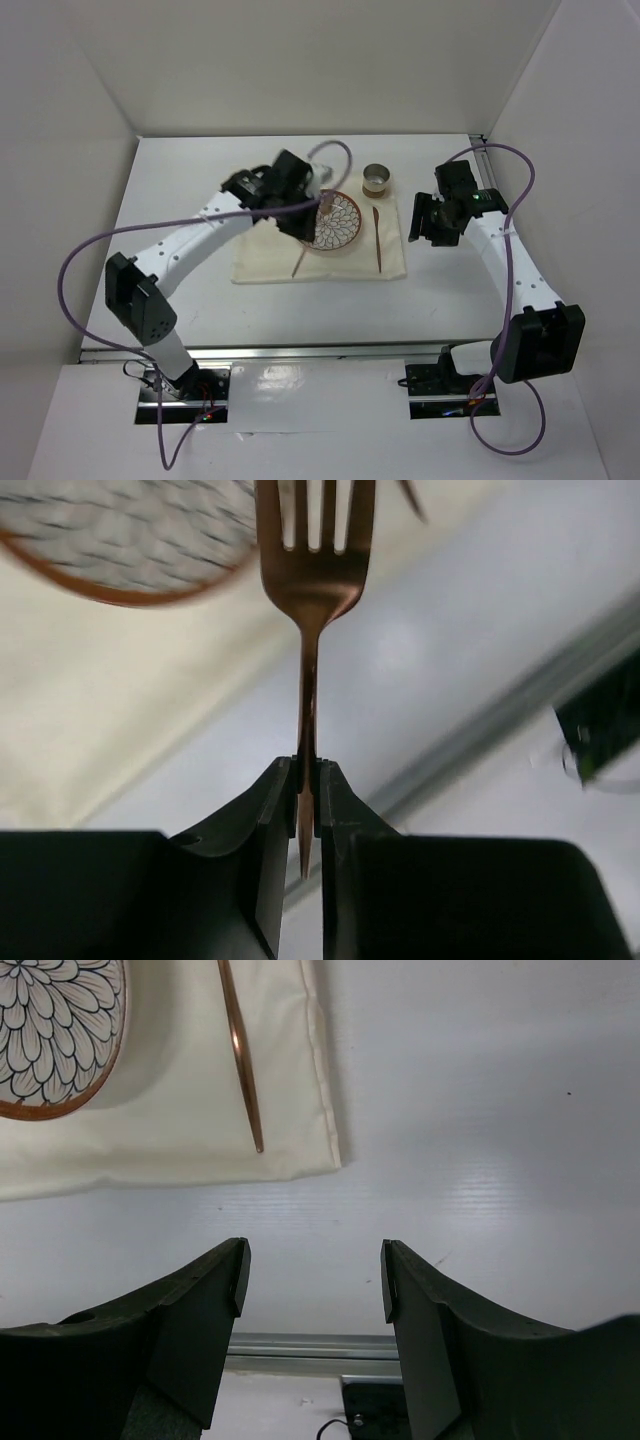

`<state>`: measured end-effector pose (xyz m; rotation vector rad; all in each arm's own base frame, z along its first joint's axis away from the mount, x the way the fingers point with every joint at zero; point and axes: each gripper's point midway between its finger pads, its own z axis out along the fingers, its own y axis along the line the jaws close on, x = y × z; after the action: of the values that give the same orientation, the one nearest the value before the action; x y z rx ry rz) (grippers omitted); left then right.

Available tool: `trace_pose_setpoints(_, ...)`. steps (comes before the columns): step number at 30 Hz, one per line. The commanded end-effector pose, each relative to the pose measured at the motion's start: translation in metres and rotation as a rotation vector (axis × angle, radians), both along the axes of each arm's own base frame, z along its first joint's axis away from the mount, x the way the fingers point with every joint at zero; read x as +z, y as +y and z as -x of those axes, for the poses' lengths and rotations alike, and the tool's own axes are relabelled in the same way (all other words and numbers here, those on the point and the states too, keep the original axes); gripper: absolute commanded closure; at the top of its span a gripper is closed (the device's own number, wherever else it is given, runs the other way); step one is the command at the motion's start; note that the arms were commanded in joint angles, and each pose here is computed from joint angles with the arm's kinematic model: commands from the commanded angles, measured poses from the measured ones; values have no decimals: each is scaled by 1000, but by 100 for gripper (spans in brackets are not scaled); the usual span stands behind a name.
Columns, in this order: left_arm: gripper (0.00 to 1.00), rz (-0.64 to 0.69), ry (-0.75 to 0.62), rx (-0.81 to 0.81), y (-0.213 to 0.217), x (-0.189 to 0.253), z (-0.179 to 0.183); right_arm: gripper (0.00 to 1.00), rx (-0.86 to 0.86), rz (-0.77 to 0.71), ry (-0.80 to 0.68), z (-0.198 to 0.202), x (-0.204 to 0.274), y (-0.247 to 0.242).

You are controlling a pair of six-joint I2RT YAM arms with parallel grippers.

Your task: Set the dinner table for one person

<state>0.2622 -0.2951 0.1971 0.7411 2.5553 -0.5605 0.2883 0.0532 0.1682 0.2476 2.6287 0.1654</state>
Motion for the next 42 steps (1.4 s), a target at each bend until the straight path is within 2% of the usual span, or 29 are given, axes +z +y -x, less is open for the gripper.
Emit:
trace_pose_setpoints(1,100,-13,53,331,55,0,-55,33,9,-26,-81,-3,27,2)
trace_pose_setpoints(2,100,-16,60,394,73,-4,-73,33,15,-36,-80,-2,27,4)
trace_pose_setpoints(6,100,-76,81,508,98,-33,-116,33,16,-58,-86,-4,28,8)
trace_pose_setpoints(9,100,-135,129,561,114,-67,-138,33,7,-64,-85,-4,28,8)
trace_pose_setpoints(12,100,-125,165,592,121,-88,-151,33,16,-64,-85,-3,28,11)
trace_pose_setpoints(17,100,-161,218,612,129,-127,-158,33,11,-55,-77,-4,26,10)
trace_pose_setpoints(24,100,-151,241,646,132,-147,-169,33,3,-60,-76,-7,24,10)
trace_pose_setpoints(31,98,-204,262,671,139,-166,-169,33,2,-42,-60,-6,20,10)
trace_pose_setpoints(32,88,-213,255,666,137,-166,-168,31,2,-42,-60,-6,20,10)
trace_pose_setpoints(33,68,-221,249,661,135,-167,-167,29,2,-42,-60,-6,20,10)
trace_pose_setpoints(36,43,-235,201,671,137,-148,-168,21,2,-41,-51,-6,20,10)
trace_pose_setpoints(37,27,-239,184,658,135,-139,-169,18,-5,-47,-60,-8,24,10)
trace_pose_setpoints(41,13,-210,75,663,138,-86,-181,9,-25,-60,-67,-12,28,12)
trace_pose_setpoints(42,13,-209,66,656,140,-74,-179,7,-40,-56,-93,-18,33,10)
